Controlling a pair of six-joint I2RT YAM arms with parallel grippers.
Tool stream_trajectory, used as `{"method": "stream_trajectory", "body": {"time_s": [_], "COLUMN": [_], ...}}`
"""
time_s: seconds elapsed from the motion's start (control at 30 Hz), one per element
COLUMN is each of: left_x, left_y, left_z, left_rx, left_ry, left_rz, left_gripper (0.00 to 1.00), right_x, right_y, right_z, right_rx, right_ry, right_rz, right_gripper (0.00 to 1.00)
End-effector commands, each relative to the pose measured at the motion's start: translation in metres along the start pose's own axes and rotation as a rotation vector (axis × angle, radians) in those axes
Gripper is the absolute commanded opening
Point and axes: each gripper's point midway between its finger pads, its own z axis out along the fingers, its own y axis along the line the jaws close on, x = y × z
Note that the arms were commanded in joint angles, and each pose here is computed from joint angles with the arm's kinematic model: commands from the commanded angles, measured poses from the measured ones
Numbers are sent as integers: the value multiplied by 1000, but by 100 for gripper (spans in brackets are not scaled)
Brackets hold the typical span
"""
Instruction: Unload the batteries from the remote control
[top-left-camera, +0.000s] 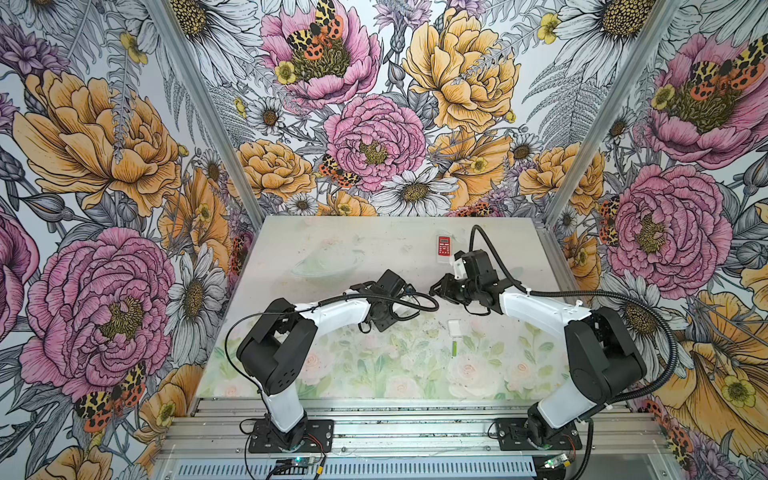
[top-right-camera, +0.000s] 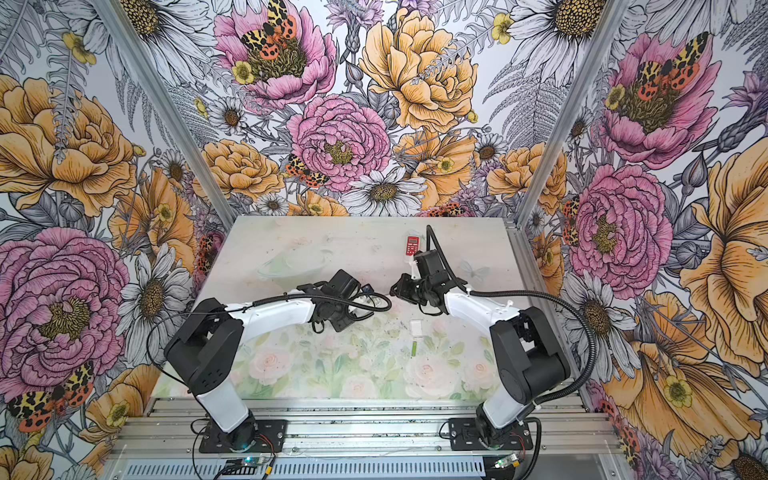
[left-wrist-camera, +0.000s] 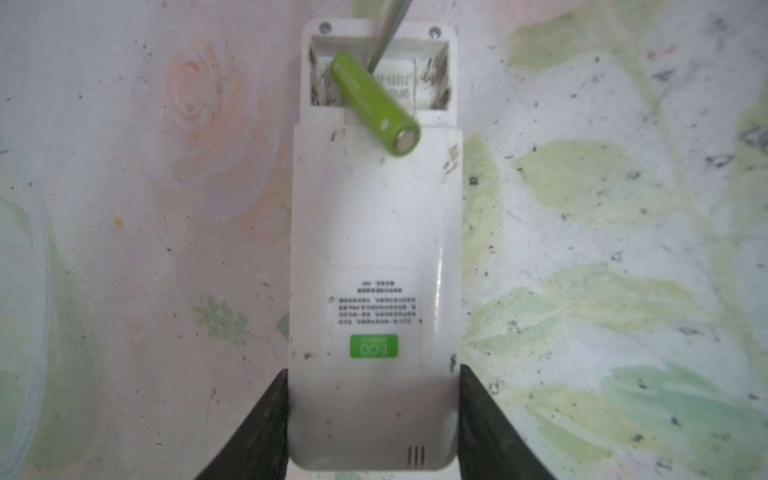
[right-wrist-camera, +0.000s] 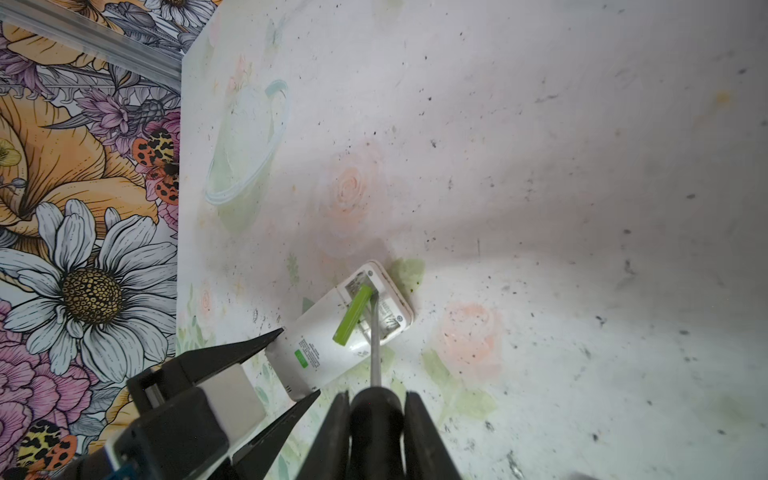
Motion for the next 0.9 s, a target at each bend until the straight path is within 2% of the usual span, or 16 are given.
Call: {"method": "stream_trajectory", "body": {"time_s": [0.0,0.13,0.23,0.4,0.57,0.63,0.73,0.77,0.83,0.87], "left_x": [-27,-26,-26,-24,-18,-13,-6,-6,-7,-10], "left_y": [-8,-8,-8,-6,0,2,1,-1,-4,-3], "left_z": [-12,-9,-8,-4,4,8,8,7,4,2], "left_rx": [22,23,25,15,-5,16,43,50,68,70], "left_ry": [-112,-103,-99,-87,-55,-30,-6,-9,-23,-30], "left_rz": [36,27,24,19,8,-16,-30,-32,-45,-56], "left_gripper": [0,0,0,0,0,0,0,15,53,65], "right_x": [7,0,0,10,6,-2,-20,-25,-34,-37], "right_y": [5,14,8,-1,-5,-13,-29,-32,-38,-41], "right_z": [-4,-17,-24,-21,-28,-36,-62,-70,-81,-83], "right_rx": [-45,-56,-16,4,41,94,191,218,243,246], "right_ry": [19,-21,-56,-24,-53,-112,-272,-316,-387,-406], "right_rz": [16,14,12,23,8,14,20,21,27,31], "right_gripper": [0,0,0,0,0,0,0,0,0,0]}}
